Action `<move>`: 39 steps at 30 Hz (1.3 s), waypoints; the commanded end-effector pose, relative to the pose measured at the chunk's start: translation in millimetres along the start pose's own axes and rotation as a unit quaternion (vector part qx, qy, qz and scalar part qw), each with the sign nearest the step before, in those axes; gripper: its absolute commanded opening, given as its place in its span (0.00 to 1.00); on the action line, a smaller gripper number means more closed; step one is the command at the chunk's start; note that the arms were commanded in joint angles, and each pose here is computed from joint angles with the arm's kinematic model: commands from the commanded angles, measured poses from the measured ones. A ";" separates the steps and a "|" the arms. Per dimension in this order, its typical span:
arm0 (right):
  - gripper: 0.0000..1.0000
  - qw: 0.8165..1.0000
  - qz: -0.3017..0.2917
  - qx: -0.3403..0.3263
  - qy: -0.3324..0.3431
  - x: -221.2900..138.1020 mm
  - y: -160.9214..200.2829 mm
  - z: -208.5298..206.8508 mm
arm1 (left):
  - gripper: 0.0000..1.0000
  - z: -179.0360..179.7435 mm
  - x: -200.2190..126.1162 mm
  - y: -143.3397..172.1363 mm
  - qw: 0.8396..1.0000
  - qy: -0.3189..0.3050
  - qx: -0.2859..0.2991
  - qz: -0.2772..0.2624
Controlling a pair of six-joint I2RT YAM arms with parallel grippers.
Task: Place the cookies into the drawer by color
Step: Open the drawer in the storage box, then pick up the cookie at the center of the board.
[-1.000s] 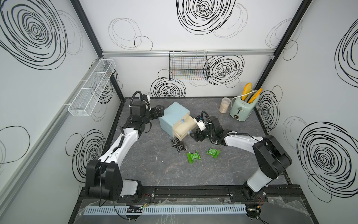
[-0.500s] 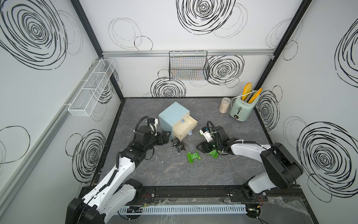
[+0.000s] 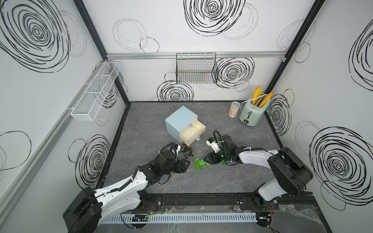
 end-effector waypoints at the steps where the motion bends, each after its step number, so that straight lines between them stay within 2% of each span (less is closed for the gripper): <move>1: 0.53 1.000 0.005 0.002 -0.020 7.4 -1.3 1.6 | 0.70 -10.8 5.3 -1.7 0.999 0.029 -0.007 -0.024; 7: 0.54 1.000 -0.001 -0.001 -0.012 12.3 -8.5 -0.1 | 0.64 -14.3 15.9 11.3 0.999 0.039 0.001 0.001; 10: 0.52 1.000 0.002 0.002 -0.020 16.1 -8.3 0.6 | 0.62 -15.5 22.7 18.2 0.999 0.043 0.006 0.018; 13: 0.46 0.999 0.012 0.001 -0.031 19.8 -3.8 5.4 | 0.60 -14.9 29.3 23.7 0.999 0.038 0.009 0.031; 18: 0.45 0.999 0.023 0.010 -0.024 17.0 8.4 12.8 | 0.57 -14.2 39.6 31.0 0.998 0.048 0.004 0.049; 27: 0.45 0.999 0.034 0.023 -0.007 11.7 23.8 19.2 | 0.51 -10.5 61.5 31.7 0.998 0.024 0.003 0.054; 39: 0.32 0.998 0.042 0.028 -0.028 16.9 35.4 30.3 | 0.45 -13.3 81.2 28.1 0.998 0.008 0.013 0.057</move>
Point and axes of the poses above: each gripper's point midway between its finger pads, its own x axis out along the fingers, its own z axis along the line the jaws close on, y = z × x, the point moved 9 cm from there along -x, back along the fingers, and after that the axes turned 15 degrees about -x, right-handed, at the moved point
